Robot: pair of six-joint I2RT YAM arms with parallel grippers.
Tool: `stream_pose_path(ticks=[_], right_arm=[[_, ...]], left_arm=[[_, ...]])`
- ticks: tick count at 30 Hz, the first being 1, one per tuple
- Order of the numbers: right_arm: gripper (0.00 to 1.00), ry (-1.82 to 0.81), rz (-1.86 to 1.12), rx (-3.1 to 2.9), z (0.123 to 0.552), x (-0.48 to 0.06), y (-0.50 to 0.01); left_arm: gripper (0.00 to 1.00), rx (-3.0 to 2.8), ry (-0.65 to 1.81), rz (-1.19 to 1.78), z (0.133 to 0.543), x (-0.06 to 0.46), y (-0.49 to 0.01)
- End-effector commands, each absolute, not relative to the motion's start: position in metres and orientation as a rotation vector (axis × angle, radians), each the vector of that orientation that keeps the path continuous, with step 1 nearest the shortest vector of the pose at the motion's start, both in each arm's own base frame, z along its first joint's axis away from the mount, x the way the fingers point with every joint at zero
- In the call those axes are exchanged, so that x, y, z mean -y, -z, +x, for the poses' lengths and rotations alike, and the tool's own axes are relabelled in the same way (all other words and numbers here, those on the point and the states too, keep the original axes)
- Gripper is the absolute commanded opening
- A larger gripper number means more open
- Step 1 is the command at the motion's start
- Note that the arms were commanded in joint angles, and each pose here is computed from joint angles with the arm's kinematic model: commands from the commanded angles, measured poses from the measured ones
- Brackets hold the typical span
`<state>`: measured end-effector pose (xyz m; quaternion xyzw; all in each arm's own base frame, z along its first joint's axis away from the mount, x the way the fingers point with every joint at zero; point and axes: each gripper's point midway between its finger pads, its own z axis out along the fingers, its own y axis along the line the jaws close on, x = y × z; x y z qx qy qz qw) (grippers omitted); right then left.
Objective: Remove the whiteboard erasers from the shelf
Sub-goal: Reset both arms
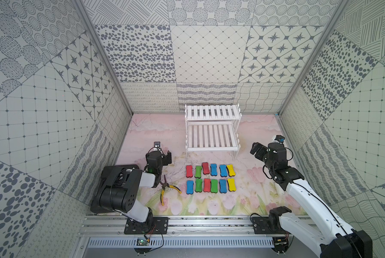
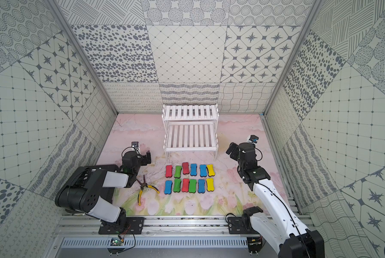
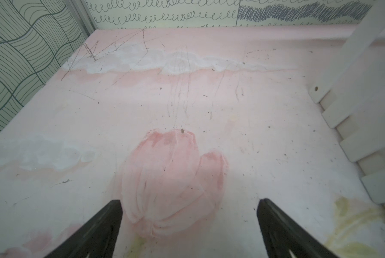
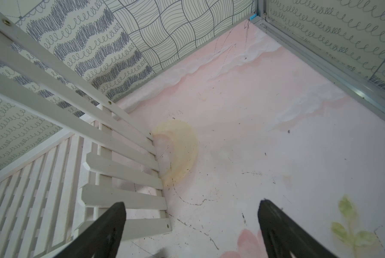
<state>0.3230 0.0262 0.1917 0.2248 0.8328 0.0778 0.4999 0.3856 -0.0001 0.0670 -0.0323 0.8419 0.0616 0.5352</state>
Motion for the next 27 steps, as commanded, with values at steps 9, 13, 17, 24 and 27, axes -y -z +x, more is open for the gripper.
stream_pose_path(ticks=[9, 13, 17, 24, 27], right_arm=[[0.97, -0.006, 0.508, -2.02, 0.349, -0.013, -0.187], [0.97, 0.093, 0.402, -1.973, 0.363, -0.009, -0.191], [0.97, 0.248, 0.266, -1.864, 0.378, 0.0, -0.19], [0.97, 0.331, 0.115, -1.863, 0.404, -0.008, -0.156], [0.97, 0.313, 0.075, -1.839, 0.404, -0.012, -0.138]], left_arm=[[0.99, -1.961, -0.075, -0.107, 0.395, 0.002, -0.08], [0.99, -1.965, -0.062, -0.11, 0.396, 0.001, -0.079], [0.99, -1.964, -0.06, -0.111, 0.396, 0.001, -0.079], [0.99, -1.965, -0.06, -0.11, 0.396, 0.001, -0.079], [0.99, -1.967, -0.06, -0.11, 0.396, 0.001, -0.079]])
